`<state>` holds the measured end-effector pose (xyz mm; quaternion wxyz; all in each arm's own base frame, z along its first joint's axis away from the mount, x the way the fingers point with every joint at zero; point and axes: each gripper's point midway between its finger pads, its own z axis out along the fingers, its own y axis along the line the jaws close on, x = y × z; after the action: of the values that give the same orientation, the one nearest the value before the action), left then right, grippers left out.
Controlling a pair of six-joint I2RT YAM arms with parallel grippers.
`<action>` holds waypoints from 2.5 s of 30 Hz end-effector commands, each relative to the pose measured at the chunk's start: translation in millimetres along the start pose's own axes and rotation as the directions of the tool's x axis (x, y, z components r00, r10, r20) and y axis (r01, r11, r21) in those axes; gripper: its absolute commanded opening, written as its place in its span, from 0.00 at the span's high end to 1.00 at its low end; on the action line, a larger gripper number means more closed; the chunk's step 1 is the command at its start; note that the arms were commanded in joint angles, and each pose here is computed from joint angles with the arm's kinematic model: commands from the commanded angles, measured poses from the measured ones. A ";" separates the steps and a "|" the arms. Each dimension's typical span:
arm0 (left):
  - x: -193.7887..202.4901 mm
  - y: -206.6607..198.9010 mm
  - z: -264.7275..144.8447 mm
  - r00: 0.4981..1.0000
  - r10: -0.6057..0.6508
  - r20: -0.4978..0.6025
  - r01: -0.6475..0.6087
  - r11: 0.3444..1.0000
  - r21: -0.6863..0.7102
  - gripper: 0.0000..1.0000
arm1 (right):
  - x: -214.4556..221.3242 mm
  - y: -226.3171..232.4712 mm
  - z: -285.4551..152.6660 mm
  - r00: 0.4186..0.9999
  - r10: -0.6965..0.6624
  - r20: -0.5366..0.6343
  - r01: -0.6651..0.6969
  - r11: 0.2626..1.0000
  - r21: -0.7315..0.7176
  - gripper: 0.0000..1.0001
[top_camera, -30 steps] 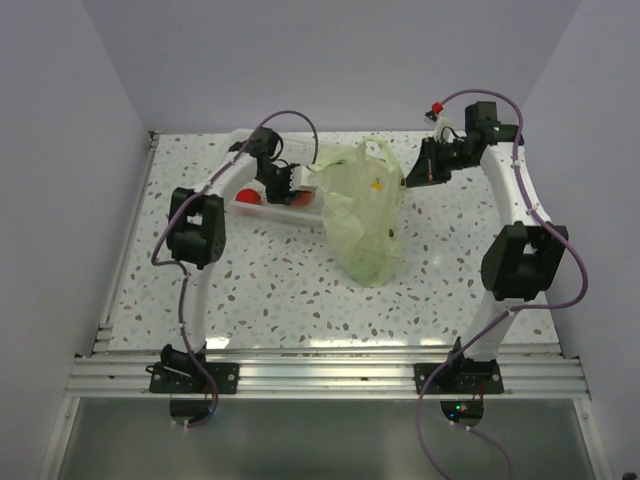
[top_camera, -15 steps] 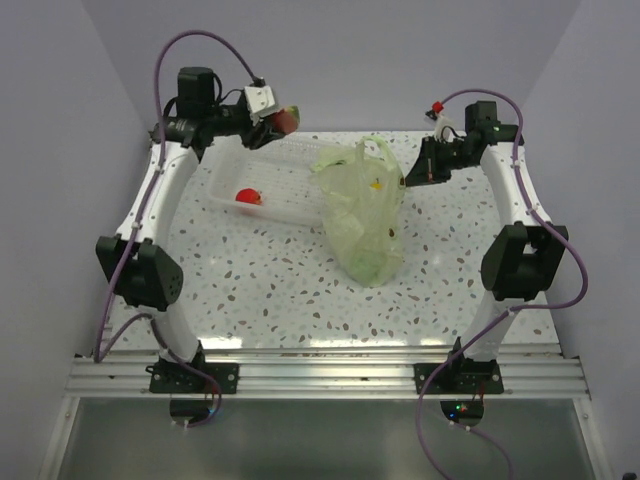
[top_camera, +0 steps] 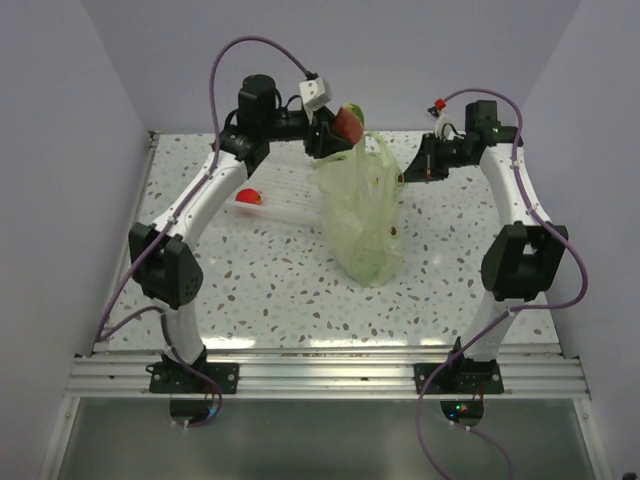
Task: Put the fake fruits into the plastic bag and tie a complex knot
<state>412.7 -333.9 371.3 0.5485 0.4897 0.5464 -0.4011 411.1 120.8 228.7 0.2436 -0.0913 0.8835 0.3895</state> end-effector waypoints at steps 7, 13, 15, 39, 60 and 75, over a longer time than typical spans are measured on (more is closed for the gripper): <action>-22.3 53.1 15.7 0.973 -0.142 0.180 0.172 0.971 -0.164 0.62 | -9.4 27.9 -18.4 0.996 -0.070 0.060 0.072 0.997 -0.036 1.00; -28.9 66.4 13.6 0.960 -0.154 0.232 0.200 0.961 -0.190 0.61 | -7.9 25.1 -16.9 0.996 -0.067 0.054 0.069 0.997 -0.036 1.00; -33.8 48.4 20.2 0.961 -0.167 0.219 0.190 0.978 -0.087 0.62 | -8.7 25.1 -17.3 0.996 -0.068 0.056 0.070 0.997 -0.033 1.00; 54.6 -44.5 46.5 0.982 -0.172 -0.079 0.179 0.979 0.101 0.19 | -14.3 24.6 -15.4 0.996 -0.062 0.062 0.065 0.997 -0.039 1.00; 90.4 104.7 -157.5 0.941 -0.180 -0.287 -0.072 0.721 -0.689 0.00 | -8.8 21.9 -13.9 0.997 -0.057 0.048 0.059 0.998 -0.036 1.00; 260.2 124.9 -199.7 0.583 -0.703 -0.408 -0.017 0.491 -0.871 0.00 | -7.5 22.8 -16.5 0.998 -0.054 0.041 0.055 0.998 -0.026 1.00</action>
<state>513.0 -106.5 132.5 0.3463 0.2026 0.9157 -0.0239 407.3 123.2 235.6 0.2457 -0.0943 0.8788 0.3980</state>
